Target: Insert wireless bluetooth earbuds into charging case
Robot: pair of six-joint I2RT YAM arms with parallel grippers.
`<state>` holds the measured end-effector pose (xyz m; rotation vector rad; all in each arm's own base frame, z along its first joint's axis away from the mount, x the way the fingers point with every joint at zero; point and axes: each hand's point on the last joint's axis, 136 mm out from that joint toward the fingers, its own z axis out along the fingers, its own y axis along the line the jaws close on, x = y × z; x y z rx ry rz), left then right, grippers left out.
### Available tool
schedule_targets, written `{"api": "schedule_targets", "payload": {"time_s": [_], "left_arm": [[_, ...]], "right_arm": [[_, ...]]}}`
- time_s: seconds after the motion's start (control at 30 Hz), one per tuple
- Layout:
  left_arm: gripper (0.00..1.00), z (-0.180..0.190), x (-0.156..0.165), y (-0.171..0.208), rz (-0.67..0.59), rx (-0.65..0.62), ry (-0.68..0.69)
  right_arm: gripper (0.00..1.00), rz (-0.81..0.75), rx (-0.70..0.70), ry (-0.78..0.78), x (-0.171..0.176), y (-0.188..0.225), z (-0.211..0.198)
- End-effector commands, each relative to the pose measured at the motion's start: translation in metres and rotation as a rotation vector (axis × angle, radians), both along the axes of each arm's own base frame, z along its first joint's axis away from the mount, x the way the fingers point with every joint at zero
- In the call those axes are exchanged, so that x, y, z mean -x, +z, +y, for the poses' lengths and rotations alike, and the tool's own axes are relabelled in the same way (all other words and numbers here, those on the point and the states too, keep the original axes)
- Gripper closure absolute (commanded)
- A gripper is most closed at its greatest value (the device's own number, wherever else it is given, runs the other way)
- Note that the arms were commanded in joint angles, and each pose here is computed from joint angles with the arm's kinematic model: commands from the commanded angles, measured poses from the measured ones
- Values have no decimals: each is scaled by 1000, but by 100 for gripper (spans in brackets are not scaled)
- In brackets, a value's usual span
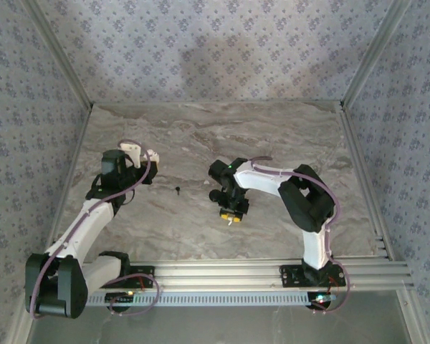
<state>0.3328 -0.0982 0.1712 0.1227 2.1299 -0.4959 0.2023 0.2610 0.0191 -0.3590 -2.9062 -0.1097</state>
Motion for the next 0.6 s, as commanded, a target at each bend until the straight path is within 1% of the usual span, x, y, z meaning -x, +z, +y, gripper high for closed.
{"api": "schedule_targets", "payload": {"time_s": [0.0,0.1,0.33,0.43,0.5,0.57], "left_arm": [[87,-3,-1,1,-11,2,-15],[87,-4,0,-1,-7,2,-18],[87,-6,-1,-1,-6,5,-23],[87,-9,-1,-1,-7,10,-35],[87,-15,0,1,-13,26,-61],[88,-28,2,2,-20,55,-115]], "right_arm": [[71,4,51,-10,1,-7,-12],[73,2,52,-13,1,-9,-13],[75,-10,53,-20,1,-12,-16],[76,-68,53,-18,-7,-1,-16],[77,-137,48,-17,-16,12,-17],[77,-235,37,-17,-29,30,-17]]}}
